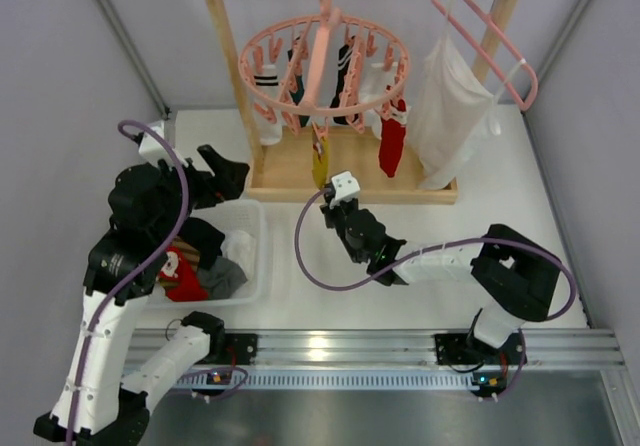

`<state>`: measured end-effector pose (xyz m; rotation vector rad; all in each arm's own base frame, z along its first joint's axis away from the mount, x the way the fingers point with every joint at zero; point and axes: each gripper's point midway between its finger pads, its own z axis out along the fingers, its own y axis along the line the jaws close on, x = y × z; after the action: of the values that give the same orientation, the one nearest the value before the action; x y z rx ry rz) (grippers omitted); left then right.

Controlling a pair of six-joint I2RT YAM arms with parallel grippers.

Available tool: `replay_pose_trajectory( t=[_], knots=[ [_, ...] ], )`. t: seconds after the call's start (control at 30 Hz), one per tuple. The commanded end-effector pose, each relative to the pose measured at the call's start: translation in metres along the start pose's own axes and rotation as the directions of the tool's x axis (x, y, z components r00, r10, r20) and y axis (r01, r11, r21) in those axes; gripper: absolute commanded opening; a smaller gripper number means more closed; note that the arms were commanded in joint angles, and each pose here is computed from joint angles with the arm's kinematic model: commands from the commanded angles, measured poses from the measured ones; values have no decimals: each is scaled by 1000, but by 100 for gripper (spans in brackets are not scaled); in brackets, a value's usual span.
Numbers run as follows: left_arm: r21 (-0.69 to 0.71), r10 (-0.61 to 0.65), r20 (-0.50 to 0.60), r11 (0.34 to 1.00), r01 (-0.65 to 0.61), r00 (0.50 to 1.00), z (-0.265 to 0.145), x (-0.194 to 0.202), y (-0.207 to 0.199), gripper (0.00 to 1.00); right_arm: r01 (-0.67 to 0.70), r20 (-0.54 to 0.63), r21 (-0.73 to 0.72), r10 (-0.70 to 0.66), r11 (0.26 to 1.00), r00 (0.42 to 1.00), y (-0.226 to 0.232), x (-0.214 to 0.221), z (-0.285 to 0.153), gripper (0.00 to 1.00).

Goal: Remove the socks clipped to the hanger

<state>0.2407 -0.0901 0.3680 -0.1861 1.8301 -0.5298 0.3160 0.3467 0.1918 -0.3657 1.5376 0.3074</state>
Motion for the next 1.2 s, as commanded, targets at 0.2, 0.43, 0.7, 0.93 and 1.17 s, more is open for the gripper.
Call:
replay_pose_trajectory(
  t=[0.2, 0.43, 0.7, 0.93, 1.17],
  knots=[
    [92, 57, 91, 994, -66, 994, 8, -59, -59, 98, -37, 9, -40, 37, 999, 999, 54, -12, 5, 0],
    [-103, 269, 93, 960, -260, 959, 21, -50, -87, 99, -15, -17, -58, 14, 998, 1000, 76, -7, 12, 0],
    [-170, 408, 76, 904, -391, 910, 24, -23, -127, 98, -20, -47, -56, 18, 998, 999, 84, 3, 14, 0],
    [-231, 470, 64, 865, -445, 880, 49, -19, -149, 96, -34, -50, -70, 30, 997, 998, 90, 4, 13, 0],
    [-270, 479, 66, 853, -447, 875, 59, -24, -150, 80, -47, -41, -83, 44, 995, 998, 95, -2, 8, 0]
  ],
)
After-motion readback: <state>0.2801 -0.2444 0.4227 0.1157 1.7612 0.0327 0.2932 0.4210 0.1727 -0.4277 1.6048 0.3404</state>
